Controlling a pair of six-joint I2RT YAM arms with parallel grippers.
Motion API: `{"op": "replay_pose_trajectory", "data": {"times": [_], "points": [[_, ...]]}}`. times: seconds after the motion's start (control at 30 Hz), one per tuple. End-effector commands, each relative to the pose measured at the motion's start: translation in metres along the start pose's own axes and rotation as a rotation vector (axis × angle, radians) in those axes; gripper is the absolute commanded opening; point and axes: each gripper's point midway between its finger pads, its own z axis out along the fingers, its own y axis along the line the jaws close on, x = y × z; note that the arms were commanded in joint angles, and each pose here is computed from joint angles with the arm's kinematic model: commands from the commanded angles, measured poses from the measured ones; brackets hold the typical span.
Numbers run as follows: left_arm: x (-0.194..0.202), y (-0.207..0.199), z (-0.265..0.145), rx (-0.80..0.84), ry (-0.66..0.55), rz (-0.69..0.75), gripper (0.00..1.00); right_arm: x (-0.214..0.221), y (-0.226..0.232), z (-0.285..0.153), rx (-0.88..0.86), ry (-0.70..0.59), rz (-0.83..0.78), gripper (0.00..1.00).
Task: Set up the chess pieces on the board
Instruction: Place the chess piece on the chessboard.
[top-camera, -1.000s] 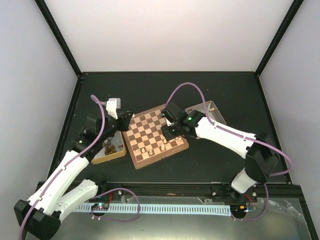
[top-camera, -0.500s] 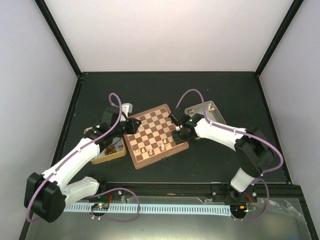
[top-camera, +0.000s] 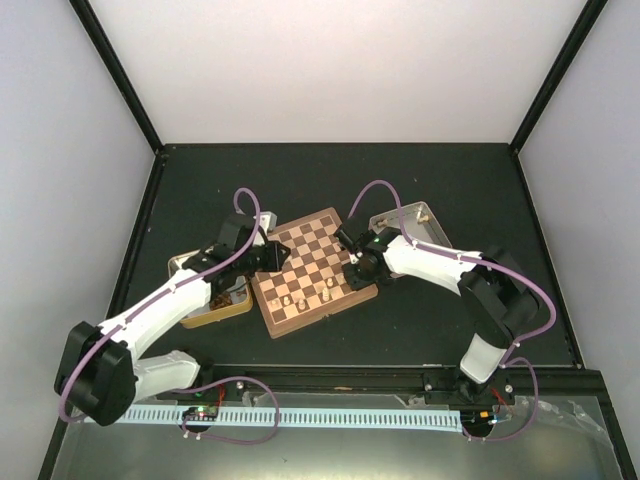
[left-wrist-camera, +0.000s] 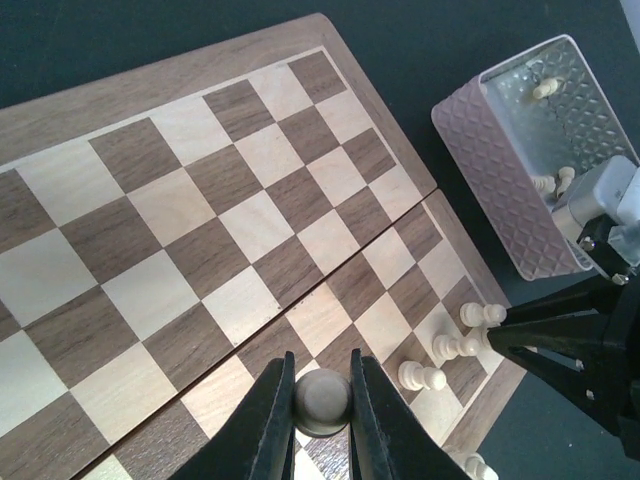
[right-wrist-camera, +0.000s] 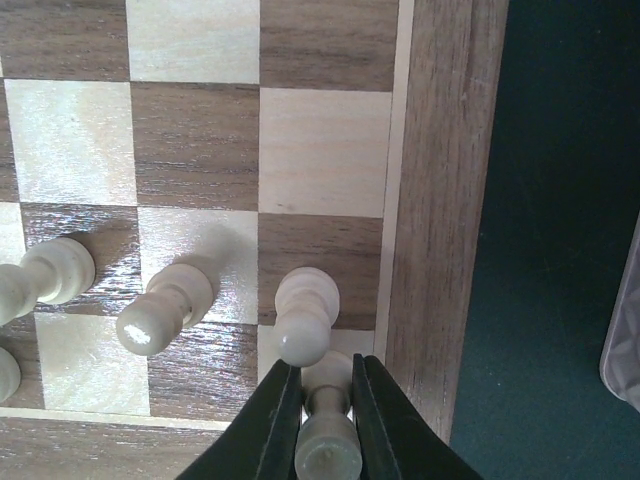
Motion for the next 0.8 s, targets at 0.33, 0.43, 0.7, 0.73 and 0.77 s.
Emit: {"op": "replay_pose_trajectory", "data": {"times": [0.33, 0.43, 0.7, 0.73, 0.77], "points": [[0.008, 0.009, 0.026, -0.114, 0.016, 0.054, 0.01, 0.004, 0.005, -0.006, -0.035, 0.026, -0.031, 0.16], [0.009, 0.011, 0.029, -0.133, 0.019, 0.066, 0.01, 0.002, 0.004, -0.007, -0.027, 0.019, -0.024, 0.30], [0.022, 0.026, 0.047, -0.242, 0.061, 0.107, 0.02, -0.014, 0.007, -0.034, -0.060, -0.086, 0.002, 0.55], [0.024, 0.027, 0.049, -0.257, 0.064, 0.114, 0.01, -0.015, 0.008, -0.038, -0.067, -0.101, 0.004, 0.57], [0.025, 0.029, 0.051, -0.270, 0.069, 0.119, 0.02, -0.016, 0.008, -0.041, -0.070, -0.111, 0.006, 0.58]]}}
